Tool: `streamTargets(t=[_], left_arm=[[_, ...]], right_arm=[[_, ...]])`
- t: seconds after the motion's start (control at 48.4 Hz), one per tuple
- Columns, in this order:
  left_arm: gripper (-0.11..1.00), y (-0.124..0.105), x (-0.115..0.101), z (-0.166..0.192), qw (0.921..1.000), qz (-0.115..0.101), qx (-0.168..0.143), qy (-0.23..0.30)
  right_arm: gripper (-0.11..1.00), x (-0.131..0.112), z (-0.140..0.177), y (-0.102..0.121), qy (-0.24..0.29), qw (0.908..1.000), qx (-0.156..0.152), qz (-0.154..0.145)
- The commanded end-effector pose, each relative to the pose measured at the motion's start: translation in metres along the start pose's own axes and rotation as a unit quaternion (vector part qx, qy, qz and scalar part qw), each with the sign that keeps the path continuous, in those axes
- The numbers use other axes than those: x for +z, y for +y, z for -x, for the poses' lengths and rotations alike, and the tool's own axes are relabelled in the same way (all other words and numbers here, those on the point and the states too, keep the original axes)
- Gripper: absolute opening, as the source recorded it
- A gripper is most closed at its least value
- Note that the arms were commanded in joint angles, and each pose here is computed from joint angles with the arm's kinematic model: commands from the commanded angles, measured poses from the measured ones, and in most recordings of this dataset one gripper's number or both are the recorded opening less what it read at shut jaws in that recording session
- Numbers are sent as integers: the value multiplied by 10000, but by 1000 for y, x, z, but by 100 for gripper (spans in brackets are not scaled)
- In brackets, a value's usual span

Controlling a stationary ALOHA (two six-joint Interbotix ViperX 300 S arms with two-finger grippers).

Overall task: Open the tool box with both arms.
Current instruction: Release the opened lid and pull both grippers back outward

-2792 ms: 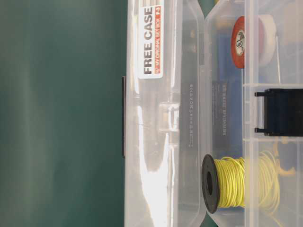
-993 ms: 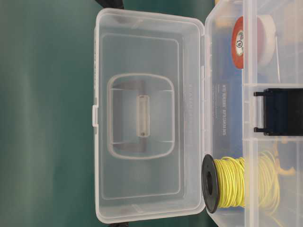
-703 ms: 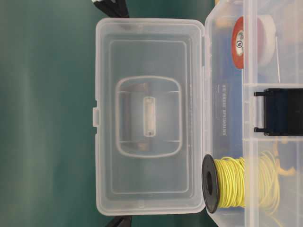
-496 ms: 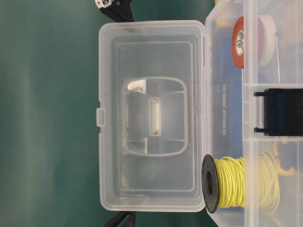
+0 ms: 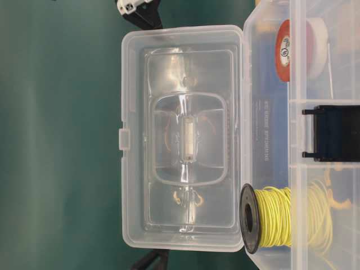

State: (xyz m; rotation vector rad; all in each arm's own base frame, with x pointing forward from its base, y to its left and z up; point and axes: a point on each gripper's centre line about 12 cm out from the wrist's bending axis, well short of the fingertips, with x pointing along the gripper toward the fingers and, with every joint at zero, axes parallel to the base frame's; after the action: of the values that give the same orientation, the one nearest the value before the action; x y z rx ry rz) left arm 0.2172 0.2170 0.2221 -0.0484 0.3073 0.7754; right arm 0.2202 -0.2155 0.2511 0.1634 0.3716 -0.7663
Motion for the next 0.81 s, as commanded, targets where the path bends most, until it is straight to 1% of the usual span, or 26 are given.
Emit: streamTargets(t=[0.0, 0.186, 0.352, 0.455, 0.6, 0.703, 0.786], left_arm=[[91, 6, 6, 9, 9999, 13, 91, -124], [91, 11, -4, 30, 9998, 61, 196, -71], [91, 12, -7, 52, 9995, 60, 224, -207], [91, 12, -7, 62, 9992, 76, 238, -298], [91, 11, -5, 68, 9991, 80, 223, -354], [91, 5, -6, 69, 9994, 99, 112, -300], [91, -3, -7, 71, 9996, 60, -63, -258]], right_arm=[[84, 6, 13, -7, -124, 9999, -106, -43], [84, -3, 38, -13, -56, 9997, -213, -88], [84, -8, 56, -14, -64, 9996, -250, -94], [84, -11, 60, -14, -41, 9996, -249, -118], [84, -12, 56, -14, 4, 9996, -248, -157], [84, -12, 53, -7, 20, 9998, -133, -148], [84, -12, 53, 7, 10, 9999, 123, -65]])
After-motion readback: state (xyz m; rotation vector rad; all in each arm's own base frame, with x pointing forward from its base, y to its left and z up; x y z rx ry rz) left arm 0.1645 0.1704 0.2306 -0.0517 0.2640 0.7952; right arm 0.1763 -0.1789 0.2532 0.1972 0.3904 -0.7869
